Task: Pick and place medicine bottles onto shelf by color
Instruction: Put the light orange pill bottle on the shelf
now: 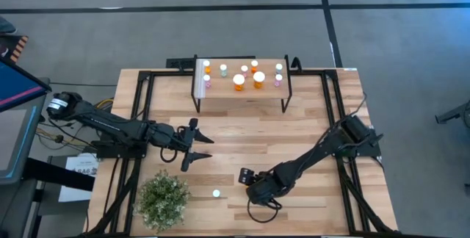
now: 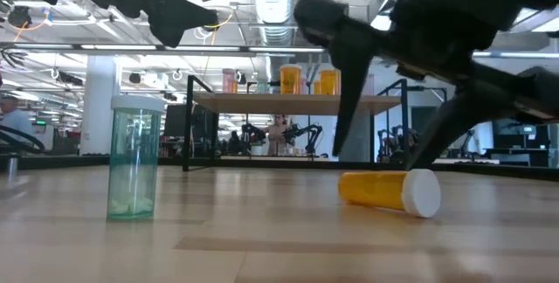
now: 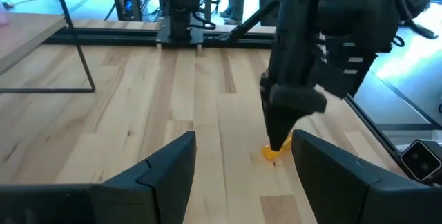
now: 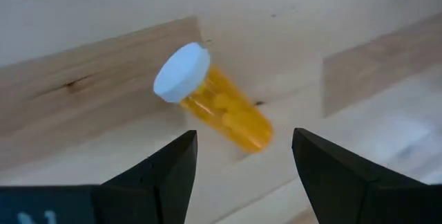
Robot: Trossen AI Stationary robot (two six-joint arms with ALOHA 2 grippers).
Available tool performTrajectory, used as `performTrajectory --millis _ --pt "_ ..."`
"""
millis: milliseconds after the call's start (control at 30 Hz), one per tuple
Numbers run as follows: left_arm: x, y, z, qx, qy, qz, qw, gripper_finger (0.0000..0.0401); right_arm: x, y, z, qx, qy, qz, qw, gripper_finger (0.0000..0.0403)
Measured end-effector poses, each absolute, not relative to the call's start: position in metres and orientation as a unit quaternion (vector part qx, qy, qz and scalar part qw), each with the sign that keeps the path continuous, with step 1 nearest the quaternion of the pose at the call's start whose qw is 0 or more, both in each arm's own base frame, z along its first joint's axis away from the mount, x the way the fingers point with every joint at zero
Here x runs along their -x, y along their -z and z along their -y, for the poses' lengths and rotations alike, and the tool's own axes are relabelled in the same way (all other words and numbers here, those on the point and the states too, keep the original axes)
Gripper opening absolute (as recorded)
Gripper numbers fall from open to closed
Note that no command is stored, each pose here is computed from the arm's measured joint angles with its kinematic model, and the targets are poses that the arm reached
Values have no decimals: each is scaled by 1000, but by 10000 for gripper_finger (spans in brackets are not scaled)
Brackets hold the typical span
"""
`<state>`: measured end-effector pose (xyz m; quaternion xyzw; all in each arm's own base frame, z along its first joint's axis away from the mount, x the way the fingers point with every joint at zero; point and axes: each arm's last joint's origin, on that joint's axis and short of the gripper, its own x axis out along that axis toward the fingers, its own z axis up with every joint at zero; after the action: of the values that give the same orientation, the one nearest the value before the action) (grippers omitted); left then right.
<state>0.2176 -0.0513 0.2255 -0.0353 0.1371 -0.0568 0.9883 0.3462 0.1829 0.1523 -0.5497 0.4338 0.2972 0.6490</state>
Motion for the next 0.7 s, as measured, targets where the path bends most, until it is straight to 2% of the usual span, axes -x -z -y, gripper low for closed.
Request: performTrajectory --millis 133,400,700 --pt "-218 -225 51 35 57 -137 988 226 -350 -142 -185 564 -315 -450 616 260" --pt "-218 -226 51 35 57 -137 988 226 -357 -143 -186 566 -315 -437 625 252" --pt "-218 -225 51 35 56 -137 988 226 -359 -145 -184 540 -300 -444 649 176"
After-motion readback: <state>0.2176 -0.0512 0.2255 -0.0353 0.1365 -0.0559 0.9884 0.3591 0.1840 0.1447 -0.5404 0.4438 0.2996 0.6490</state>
